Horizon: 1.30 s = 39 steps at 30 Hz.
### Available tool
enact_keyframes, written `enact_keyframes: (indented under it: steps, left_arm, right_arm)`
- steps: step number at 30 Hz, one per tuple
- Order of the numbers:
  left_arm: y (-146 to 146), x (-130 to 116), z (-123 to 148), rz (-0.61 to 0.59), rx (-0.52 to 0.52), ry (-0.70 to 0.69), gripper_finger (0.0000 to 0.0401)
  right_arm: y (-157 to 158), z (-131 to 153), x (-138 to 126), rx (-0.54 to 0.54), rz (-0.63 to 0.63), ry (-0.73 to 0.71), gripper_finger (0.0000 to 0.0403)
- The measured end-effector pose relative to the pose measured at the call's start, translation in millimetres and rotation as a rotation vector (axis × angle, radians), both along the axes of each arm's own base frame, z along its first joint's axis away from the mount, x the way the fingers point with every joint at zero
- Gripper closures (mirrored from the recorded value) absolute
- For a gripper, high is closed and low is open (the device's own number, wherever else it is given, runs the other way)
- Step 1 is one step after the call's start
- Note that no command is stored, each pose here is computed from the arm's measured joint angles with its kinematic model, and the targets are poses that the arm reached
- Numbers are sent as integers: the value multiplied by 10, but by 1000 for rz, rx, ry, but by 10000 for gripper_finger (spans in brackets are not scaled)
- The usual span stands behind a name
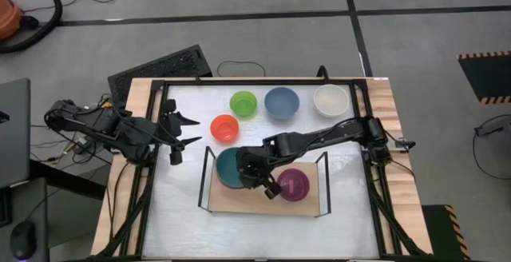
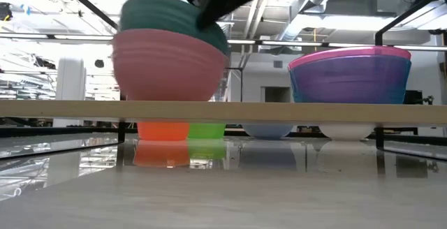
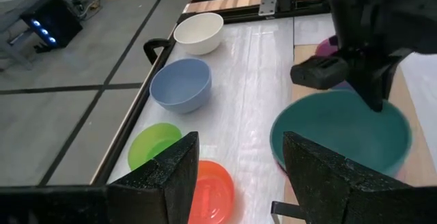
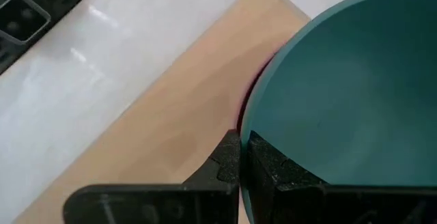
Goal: Place and stack bowls onto a shelf
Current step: Stack the big dark green bowl on top of the big pink bowl on the shelf
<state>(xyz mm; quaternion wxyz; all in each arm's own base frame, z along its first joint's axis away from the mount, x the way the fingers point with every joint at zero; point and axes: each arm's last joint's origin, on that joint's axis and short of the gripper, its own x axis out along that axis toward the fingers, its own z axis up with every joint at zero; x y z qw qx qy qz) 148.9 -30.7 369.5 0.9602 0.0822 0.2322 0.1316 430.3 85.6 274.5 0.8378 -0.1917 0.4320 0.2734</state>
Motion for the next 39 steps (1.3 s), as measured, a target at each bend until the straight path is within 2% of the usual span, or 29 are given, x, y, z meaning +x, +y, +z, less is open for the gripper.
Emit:
enact_keyframes:
  steps: [8,20,24,28,32,34,36,39]
  left_arm:
    - [0,0,0,0,0,0,205]
    - [0,0,1,1,-3,-1,205]
    - [0,0,0,2,-5,-2,205]
    - [0,0,0,3,-6,-2,205]
    - [0,0,0,3,-6,-2,205]
    - [0,0,0,3,-7,-2,205]
    - [0,1,-1,3,-6,-1,205]
    - [0,0,0,3,-8,-2,205]
  right_arm:
    - [-36,18,3,12,-22,5,372]
    - [-24,67,14,31,-41,-6,291]
    - [-25,329,19,66,-78,-42,261]
    - [-52,762,-49,78,-85,-117,234]
    - [-145,1045,-90,49,-271,-173,230]
    - [-162,1019,-53,54,-321,-180,236]
    - [-98,933,-37,14,-338,-165,247]
    - [84,634,76,-50,-341,-145,267]
